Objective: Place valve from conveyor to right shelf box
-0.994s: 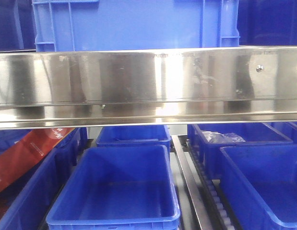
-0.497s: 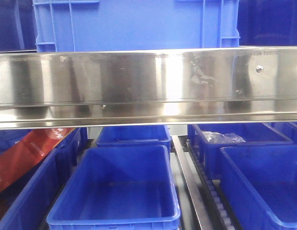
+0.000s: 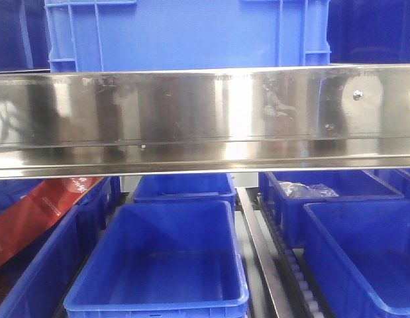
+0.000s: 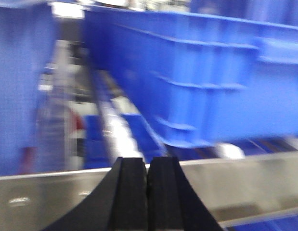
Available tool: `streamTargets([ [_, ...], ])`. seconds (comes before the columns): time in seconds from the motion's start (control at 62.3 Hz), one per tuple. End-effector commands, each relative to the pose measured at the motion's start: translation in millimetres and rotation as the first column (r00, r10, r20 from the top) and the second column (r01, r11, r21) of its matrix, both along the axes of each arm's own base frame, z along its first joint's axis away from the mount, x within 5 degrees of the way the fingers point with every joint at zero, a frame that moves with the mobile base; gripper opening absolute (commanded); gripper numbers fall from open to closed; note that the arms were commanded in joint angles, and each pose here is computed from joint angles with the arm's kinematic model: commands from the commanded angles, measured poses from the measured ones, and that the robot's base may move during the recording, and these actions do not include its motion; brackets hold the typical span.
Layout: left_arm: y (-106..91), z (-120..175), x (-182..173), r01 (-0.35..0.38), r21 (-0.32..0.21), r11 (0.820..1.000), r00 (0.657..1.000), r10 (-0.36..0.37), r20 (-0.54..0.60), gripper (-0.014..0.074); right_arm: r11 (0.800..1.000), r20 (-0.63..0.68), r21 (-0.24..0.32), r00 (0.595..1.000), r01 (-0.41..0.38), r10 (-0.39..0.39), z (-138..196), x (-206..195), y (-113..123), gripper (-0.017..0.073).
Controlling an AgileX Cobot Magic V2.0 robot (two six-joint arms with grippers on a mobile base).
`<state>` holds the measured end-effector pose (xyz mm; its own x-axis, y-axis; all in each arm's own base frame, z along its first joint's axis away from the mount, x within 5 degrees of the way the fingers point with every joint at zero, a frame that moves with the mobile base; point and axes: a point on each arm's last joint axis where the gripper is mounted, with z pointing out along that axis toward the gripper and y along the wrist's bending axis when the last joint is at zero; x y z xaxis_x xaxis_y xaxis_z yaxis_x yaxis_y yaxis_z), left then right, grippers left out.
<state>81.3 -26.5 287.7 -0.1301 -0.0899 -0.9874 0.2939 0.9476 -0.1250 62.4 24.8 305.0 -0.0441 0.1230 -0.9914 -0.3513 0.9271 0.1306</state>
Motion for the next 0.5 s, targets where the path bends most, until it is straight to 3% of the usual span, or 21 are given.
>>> streamTargets([
  [0.0, 7.0, 4.6, -5.7, -0.068, -0.037, 0.997, 0.997, 0.069, 0.043, -0.0111, 1.0, 0.008, -0.002, 1.0, 0.007, -0.007, -0.1, -0.5, -0.6, -0.0168],
  [0.209, 15.1, 7.6, -16.8, -0.152, -0.049, 0.987, 0.984, 0.156, 0.09, -0.0111, 1.0, 0.002, -0.004, 1.0, 0.005, -0.005, -0.7, -0.6, -0.5, -0.0168],
  [0.481, 16.7, 8.8, -18.2, -0.174, -0.053, 0.983, 0.978, 0.178, 0.105, -0.0111, 1.0, 0.002, -0.004, 1.0, 0.005, -0.005, -0.7, -0.6, -0.5, -0.0168],
])
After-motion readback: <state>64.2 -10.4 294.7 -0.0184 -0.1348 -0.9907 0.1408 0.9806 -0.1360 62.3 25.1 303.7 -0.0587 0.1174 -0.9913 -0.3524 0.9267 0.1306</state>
